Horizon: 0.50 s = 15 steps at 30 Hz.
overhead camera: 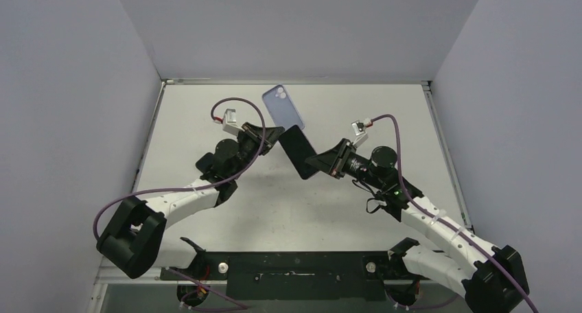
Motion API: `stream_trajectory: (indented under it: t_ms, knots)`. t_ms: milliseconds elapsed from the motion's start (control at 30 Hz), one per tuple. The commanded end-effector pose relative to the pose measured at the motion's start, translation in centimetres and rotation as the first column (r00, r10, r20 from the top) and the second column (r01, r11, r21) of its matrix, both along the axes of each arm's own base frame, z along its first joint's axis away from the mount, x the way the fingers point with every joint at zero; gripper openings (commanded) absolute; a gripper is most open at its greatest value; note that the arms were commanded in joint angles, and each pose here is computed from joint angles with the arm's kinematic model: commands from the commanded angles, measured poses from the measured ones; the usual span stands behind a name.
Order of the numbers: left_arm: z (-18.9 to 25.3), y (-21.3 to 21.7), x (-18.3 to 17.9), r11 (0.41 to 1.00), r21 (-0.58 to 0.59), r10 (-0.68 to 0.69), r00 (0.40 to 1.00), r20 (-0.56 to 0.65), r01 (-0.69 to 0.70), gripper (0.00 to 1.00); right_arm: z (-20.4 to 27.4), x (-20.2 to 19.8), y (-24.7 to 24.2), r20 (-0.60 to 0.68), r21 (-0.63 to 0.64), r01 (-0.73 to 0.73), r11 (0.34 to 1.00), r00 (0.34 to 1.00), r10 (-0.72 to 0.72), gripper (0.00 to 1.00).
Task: Take the phone out of the phone case
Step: Place the phone case at the center of the board.
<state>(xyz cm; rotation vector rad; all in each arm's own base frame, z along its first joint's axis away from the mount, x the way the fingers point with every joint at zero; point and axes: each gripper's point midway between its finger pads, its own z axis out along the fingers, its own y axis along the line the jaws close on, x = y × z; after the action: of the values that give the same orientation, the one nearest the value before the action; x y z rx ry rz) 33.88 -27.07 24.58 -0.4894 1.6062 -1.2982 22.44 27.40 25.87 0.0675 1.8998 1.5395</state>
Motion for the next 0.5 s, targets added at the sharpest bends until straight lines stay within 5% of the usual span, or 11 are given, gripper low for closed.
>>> stream_trajectory:
  t_ms: [0,300,467]
  knots:
    - [1.8,1.1,1.4,0.997,0.06,-0.06,0.996,0.073,0.056,0.0,1.3,0.7,-2.1,0.092,-0.022,0.054,0.998,0.994,-0.052,0.0]
    - [-7.0,1.9,2.1,0.89,0.348,-0.26,0.954,-0.148,0.296,0.0,-1.5,4.6,-8.4,0.094,-0.044,0.24,0.97,0.967,-0.235,0.0]
    - [-10.8,0.6,2.4,0.833,0.374,-0.33,0.909,-0.255,0.408,0.0,-3.6,6.0,-10.2,0.084,-0.057,0.299,0.953,0.952,-0.294,0.0]
